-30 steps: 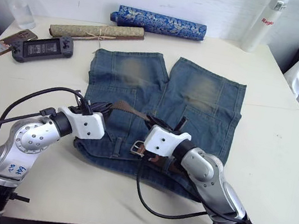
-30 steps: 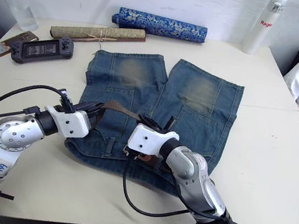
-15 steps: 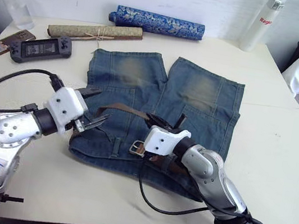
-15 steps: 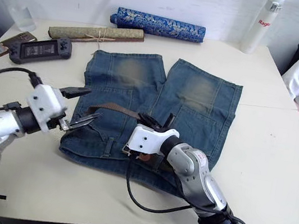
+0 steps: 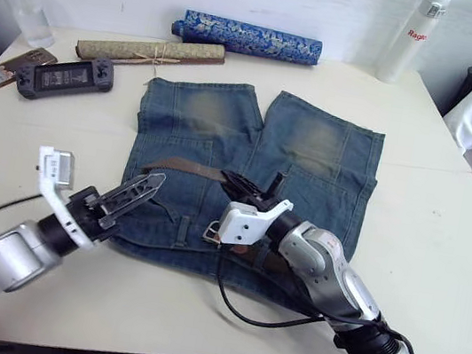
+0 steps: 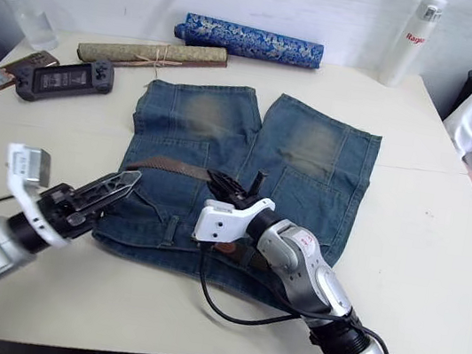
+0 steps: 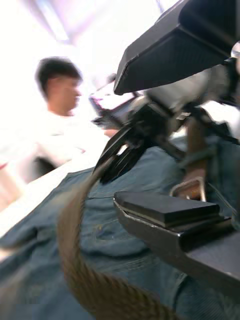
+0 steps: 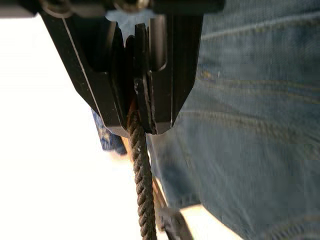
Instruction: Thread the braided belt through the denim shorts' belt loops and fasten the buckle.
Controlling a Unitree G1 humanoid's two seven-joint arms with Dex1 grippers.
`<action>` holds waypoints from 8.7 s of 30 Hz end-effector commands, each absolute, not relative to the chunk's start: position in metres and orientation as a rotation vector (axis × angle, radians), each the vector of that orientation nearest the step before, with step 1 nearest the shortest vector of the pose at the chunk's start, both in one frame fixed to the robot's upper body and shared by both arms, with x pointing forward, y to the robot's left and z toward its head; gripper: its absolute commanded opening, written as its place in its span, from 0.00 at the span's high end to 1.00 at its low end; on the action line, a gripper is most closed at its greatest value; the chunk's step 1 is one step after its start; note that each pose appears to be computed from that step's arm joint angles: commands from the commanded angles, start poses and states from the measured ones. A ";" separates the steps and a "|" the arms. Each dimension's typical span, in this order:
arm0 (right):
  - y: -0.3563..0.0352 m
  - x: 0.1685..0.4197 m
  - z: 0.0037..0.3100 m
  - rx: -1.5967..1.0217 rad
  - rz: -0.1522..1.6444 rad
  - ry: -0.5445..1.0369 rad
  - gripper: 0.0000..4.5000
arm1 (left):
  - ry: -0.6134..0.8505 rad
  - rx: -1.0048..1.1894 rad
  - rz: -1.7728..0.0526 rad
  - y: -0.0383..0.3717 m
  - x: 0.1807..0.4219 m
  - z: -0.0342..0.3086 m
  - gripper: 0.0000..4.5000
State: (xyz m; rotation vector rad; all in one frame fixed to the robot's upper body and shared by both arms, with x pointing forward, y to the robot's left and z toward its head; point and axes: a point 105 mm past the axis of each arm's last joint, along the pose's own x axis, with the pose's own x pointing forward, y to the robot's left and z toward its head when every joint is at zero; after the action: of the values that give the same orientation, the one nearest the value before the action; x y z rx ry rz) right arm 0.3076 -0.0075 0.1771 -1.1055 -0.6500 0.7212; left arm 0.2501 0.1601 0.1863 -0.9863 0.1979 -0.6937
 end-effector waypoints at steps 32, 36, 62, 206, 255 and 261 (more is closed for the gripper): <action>-0.004 0.301 0.187 -1.080 0.732 -0.732 1.00 | 0.162 -1.282 -0.568 0.123 0.255 0.208 0.30; -0.004 0.301 0.187 -1.077 0.732 -0.731 1.00 | 0.159 -1.287 -0.563 0.124 0.253 0.207 0.59; -0.010 0.301 0.186 -0.952 0.788 -0.621 0.42 | 0.159 -1.262 -0.614 0.122 0.255 0.207 1.00; -0.038 0.225 0.198 0.151 1.295 0.077 0.02 | 0.306 -0.365 -0.484 0.168 0.223 0.172 1.00; -0.047 0.235 0.180 -0.103 1.194 0.077 0.02 | 0.459 -0.552 -0.708 0.163 0.248 0.114 1.00; -0.044 0.238 0.165 -0.439 1.181 -0.140 0.02 | 0.483 -0.504 -0.815 0.158 0.252 0.114 1.00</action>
State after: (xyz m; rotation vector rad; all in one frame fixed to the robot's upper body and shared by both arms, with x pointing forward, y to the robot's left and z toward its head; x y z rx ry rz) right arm 0.2436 -0.0482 0.1615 -0.3280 -0.0238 1.1577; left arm 0.2543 0.1638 0.1127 -0.5276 0.4716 -0.7573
